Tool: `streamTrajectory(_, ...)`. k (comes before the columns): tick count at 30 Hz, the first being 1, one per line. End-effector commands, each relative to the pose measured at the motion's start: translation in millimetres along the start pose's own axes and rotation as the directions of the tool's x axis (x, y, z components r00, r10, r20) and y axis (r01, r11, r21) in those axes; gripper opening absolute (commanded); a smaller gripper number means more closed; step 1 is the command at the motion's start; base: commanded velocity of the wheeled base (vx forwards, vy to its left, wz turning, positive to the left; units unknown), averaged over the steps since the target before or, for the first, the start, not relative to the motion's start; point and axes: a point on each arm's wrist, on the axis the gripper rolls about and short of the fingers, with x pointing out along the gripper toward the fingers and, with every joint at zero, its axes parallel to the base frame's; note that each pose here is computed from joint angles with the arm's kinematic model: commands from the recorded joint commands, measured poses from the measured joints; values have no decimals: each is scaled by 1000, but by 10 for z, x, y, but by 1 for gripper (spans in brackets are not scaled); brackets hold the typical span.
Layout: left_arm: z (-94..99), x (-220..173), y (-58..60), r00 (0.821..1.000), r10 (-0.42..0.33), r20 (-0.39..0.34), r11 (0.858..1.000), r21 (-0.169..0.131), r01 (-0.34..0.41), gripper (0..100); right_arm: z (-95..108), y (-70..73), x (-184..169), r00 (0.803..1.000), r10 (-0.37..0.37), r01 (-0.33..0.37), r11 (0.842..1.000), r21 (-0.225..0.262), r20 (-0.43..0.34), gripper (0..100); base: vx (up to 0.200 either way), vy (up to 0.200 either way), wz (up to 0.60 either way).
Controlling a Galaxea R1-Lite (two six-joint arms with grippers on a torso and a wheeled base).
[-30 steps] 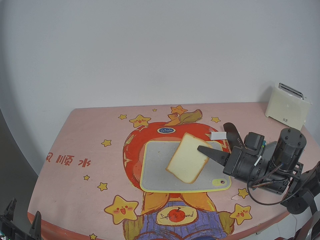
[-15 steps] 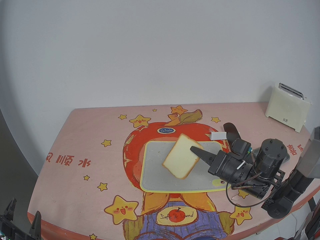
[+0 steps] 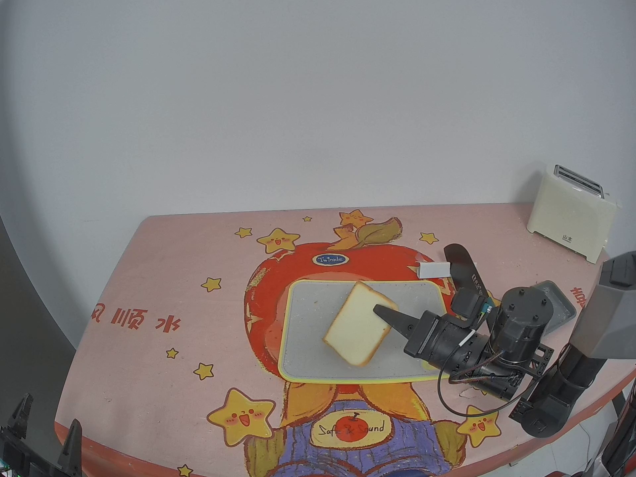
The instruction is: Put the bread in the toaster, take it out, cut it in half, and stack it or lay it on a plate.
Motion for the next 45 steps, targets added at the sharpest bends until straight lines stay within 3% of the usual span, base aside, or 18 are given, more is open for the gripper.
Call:
streamTrajectory(1,-47,4,0,1000,0,-6,1000,1,0,100,-1,-2,1,1000,-1,1,1000,-1,-1,0,0,0,0)
streamTrajectory(39,-47,4,0,1000,-1,-6,1000,-1,1,100,-34,-47,22,1000,-26,26,1000,-8,-1,0,0,0,0)
streamTrajectory(40,-47,4,0,1000,0,-6,1000,-1,0,100,-31,-44,20,1000,-25,25,1000,-8,0,100,0,0,0)
streamTrajectory(43,-47,4,0,1000,-1,-6,1000,1,1,100,-17,-38,14,999,-32,32,999,-26,12,100,0,0,0)
streamTrajectory(45,-47,4,0,1000,0,-6,1000,-1,0,100,-14,-49,9,998,-55,57,995,-82,26,100,0,0,0)
